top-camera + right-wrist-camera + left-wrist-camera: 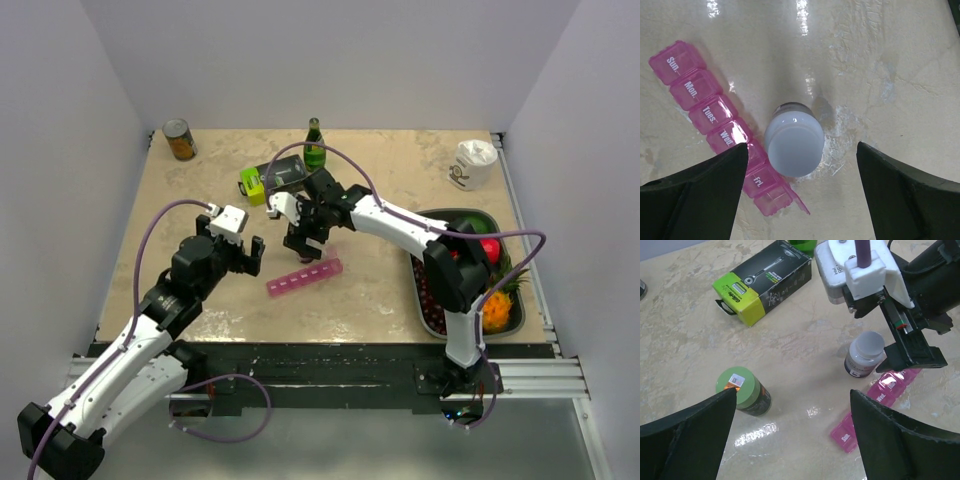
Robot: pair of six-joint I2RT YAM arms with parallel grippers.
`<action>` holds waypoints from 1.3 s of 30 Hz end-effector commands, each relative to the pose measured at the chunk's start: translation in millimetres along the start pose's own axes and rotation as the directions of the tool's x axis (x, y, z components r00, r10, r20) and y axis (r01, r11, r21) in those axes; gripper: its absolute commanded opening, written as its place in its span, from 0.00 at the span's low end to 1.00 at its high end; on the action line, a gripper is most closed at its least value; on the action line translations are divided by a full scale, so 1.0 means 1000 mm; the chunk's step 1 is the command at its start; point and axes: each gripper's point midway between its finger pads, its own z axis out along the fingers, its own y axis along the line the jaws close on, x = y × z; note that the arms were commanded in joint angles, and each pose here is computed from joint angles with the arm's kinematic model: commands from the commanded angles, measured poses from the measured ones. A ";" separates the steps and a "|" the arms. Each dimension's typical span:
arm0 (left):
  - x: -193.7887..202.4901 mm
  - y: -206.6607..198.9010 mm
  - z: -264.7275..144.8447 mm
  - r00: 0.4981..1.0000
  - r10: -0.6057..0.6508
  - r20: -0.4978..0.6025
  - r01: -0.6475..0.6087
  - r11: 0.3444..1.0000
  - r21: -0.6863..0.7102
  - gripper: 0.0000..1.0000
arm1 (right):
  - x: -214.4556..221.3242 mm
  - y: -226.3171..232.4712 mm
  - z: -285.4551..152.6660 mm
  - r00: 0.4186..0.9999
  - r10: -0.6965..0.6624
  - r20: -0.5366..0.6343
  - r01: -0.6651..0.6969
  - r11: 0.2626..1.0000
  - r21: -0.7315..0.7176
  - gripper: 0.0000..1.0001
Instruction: Sort the pills into containers
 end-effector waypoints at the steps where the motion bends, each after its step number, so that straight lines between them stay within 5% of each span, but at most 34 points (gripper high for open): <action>1: -0.015 0.005 0.001 0.998 0.008 0.055 -0.007 1.000 -0.020 0.99 | -0.017 -0.015 -0.004 0.999 0.037 0.014 -0.038 0.998 0.057 0.89; 6: -0.016 0.003 -0.001 0.998 0.012 0.062 -0.011 1.000 -0.007 0.99 | -0.019 -0.014 0.001 0.999 0.045 0.009 -0.046 0.998 0.030 0.74; 10: -0.019 0.004 -0.003 0.997 0.014 0.075 -0.013 1.000 -0.009 0.99 | -0.017 -0.012 0.003 0.999 0.052 0.003 -0.052 0.999 0.015 0.38; 13: -0.023 -0.001 -0.006 0.995 0.011 0.097 -0.012 1.000 0.018 0.99 | -0.022 -0.008 -0.002 0.999 0.041 0.014 -0.041 0.999 -0.002 0.23; 17: -0.036 -0.042 -0.015 0.980 0.028 0.196 -0.079 0.964 0.255 0.99 | -0.039 -0.006 -0.027 0.996 0.032 0.078 -0.030 0.999 -0.023 0.08; 23: -0.038 -0.099 -0.035 0.942 -0.009 0.336 -0.185 0.821 0.540 0.99 | -0.058 0.017 -0.091 0.963 0.085 0.256 -0.044 0.986 -0.161 0.05; 32: -0.042 -0.134 -0.037 0.928 -0.063 0.367 -0.207 0.731 0.650 0.99 | -0.042 0.059 -0.149 0.907 0.151 0.394 -0.055 0.968 -0.244 0.04; 39: -0.039 -0.163 -0.034 0.925 -0.050 0.376 -0.241 0.688 0.685 0.99 | -0.031 0.071 -0.151 0.900 0.161 0.406 -0.051 0.962 -0.269 0.03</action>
